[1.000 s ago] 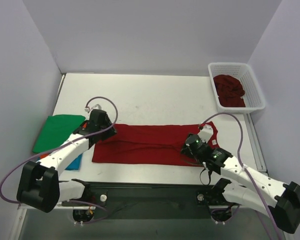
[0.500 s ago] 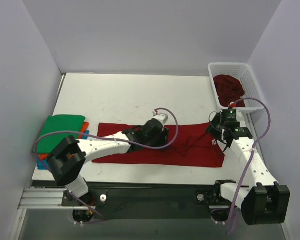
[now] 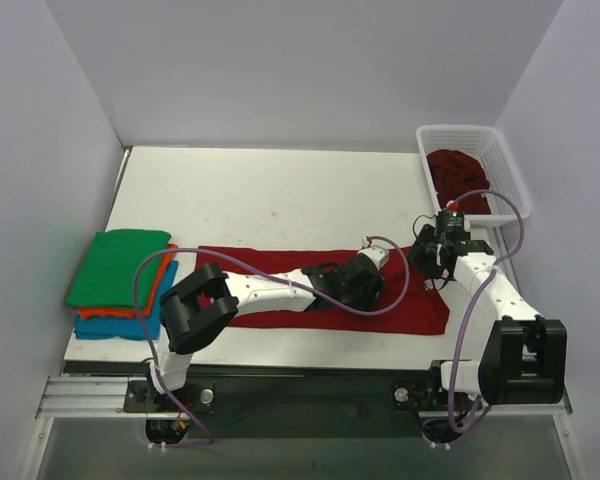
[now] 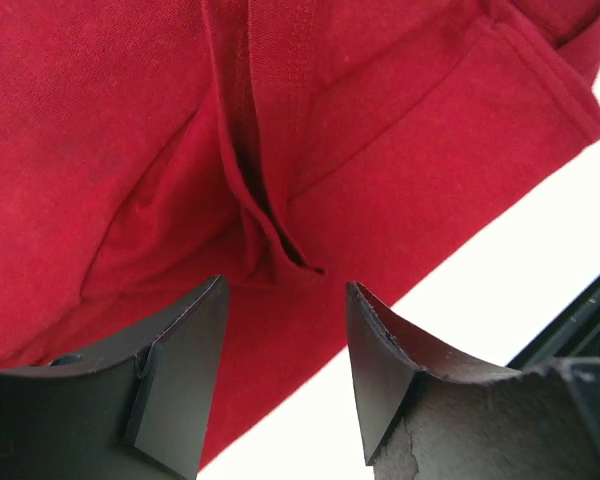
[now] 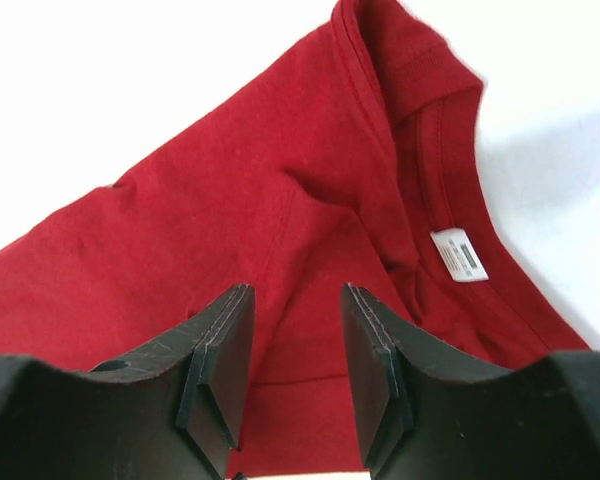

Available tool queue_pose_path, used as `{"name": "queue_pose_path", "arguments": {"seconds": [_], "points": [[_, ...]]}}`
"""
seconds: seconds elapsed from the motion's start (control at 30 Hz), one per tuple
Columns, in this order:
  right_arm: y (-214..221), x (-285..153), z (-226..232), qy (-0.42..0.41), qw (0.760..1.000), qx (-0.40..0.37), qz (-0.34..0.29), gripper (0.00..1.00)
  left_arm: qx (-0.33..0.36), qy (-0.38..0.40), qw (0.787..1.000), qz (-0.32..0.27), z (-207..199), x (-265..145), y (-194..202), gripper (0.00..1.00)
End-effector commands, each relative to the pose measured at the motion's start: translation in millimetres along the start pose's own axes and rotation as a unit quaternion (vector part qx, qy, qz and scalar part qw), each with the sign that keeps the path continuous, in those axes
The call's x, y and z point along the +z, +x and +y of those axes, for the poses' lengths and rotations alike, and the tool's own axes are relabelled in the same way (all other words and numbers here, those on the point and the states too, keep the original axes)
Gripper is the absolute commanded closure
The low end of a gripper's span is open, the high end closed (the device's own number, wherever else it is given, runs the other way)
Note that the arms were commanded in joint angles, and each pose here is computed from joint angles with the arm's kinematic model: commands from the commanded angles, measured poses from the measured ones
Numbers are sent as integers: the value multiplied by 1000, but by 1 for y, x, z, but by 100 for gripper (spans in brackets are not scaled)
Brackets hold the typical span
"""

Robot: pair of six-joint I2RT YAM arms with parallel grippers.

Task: Fold and stack the t-shirts
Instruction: Fold the other side of the tshirt into a rectangle

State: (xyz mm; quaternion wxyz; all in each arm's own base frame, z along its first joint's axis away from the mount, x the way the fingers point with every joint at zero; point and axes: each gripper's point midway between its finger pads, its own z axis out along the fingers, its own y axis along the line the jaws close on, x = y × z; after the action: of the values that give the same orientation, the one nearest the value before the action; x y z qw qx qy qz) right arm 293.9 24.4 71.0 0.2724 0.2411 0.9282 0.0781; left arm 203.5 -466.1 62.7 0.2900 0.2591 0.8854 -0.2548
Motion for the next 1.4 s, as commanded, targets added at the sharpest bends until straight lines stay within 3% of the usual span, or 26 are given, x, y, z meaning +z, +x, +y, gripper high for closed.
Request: {"name": "queue_pose_path", "arguments": {"seconds": [0.0,0.3,0.47,0.53,0.7,0.8,1.1,1.37], "points": [[-15,0,7,-9,1000,-7,-15,60,9,5,1000,-21,-10,7,-16,39],[-17,7,-7,10,1000,7,-15,60,17,9,1000,-20,-20,16,-17,41],[-15,15,-7,8,1000,12,-8,62,17,4,1000,-23,-20,17,-18,48],[-14,19,-7,11,1000,13,-3,62,17,0,1000,-23,-18,17,-18,54],[-12,25,-7,11,1000,19,4,66,17,-11,999,-25,-13,12,-16,85],[-11,25,-6,8,1000,20,6,71,15,-15,999,-31,-10,4,-17,93],[6,16,-12,6,1000,26,10,96,10,-9,999,-47,-7,-22,-30,99],[29,-6,-21,-4,1000,29,6,100,1,25,999,-39,-3,-47,-36,99]]}}
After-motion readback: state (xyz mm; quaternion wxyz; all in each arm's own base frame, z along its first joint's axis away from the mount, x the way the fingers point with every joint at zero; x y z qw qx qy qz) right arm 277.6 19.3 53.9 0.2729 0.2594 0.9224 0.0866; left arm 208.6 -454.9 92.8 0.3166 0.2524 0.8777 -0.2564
